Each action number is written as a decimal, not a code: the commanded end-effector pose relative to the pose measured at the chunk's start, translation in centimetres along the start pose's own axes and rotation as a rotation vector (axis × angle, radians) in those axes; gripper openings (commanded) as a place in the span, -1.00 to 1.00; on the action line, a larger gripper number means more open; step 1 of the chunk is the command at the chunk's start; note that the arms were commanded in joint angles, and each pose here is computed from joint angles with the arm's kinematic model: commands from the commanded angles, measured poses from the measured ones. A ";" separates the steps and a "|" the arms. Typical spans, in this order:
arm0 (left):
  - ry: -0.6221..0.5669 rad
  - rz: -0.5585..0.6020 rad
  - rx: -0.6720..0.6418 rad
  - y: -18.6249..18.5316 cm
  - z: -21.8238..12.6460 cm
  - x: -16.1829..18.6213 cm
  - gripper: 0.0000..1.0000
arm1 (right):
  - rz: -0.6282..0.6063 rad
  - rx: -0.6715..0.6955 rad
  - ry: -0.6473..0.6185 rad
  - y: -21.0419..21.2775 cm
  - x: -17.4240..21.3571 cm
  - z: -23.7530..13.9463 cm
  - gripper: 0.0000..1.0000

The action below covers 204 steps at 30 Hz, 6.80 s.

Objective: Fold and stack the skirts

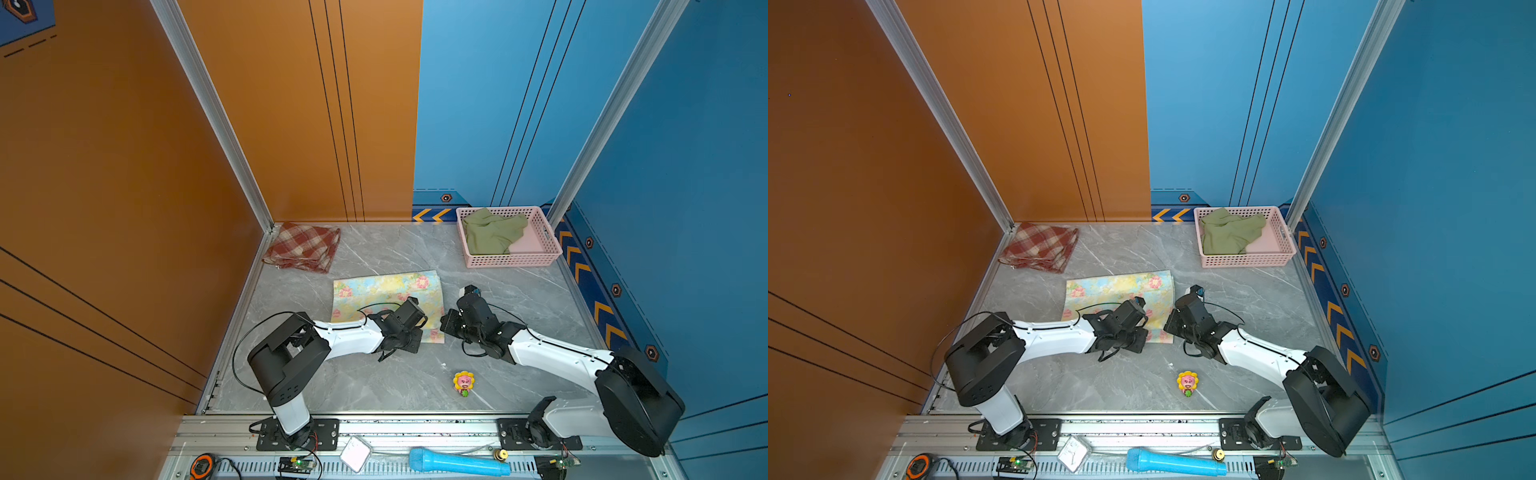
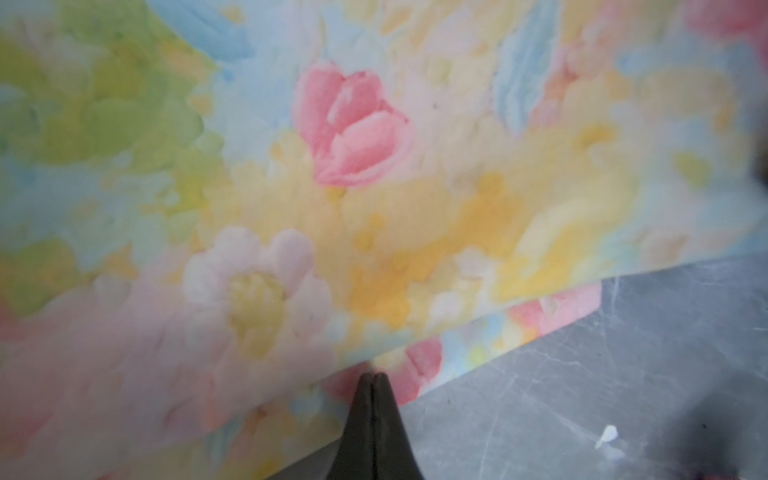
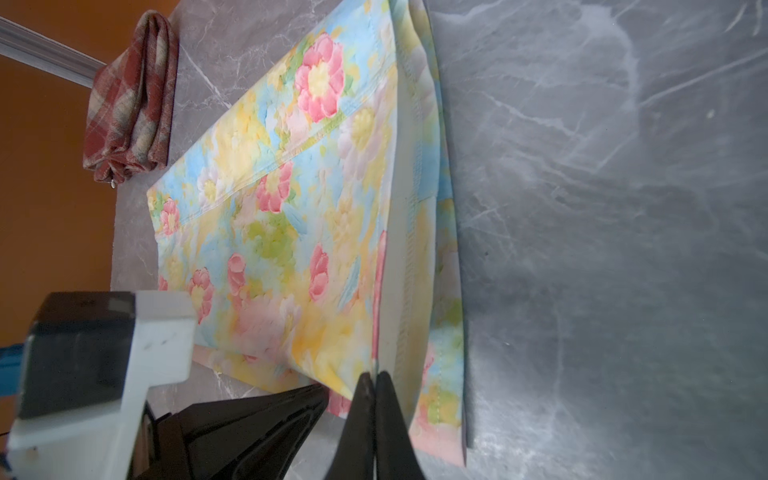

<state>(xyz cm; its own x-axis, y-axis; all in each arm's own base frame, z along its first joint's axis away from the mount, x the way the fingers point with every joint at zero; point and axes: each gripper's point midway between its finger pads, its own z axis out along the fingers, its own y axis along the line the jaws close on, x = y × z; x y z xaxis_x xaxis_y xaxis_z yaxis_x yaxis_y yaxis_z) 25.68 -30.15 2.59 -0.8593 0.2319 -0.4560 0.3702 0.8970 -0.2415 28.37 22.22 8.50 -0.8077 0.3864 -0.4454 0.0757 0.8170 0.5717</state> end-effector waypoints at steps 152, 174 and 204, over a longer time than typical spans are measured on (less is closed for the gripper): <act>0.248 -0.601 -0.191 22.1 -4.6 -0.7 0.64 | -0.299 0.295 0.333 -8.1 -1.7 6.3 -1.00; 0.382 -0.545 -0.168 21.2 -0.8 1.1 -0.33 | -0.309 0.251 0.357 -7.7 -2.0 5.6 -1.00; 0.067 -0.259 -0.604 19.5 -14.4 -9.9 -1.00 | 0.005 0.085 0.191 -4.8 -3.8 6.7 -0.02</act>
<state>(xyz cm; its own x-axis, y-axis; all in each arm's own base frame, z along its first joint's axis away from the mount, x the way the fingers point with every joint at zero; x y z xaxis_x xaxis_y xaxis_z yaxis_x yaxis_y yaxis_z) 36.64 -10.11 13.15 -0.9295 -0.0455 -0.3659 -0.0913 0.9898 0.1090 35.16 18.29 3.74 -0.9082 0.2332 -0.3476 0.0651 0.8990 0.4330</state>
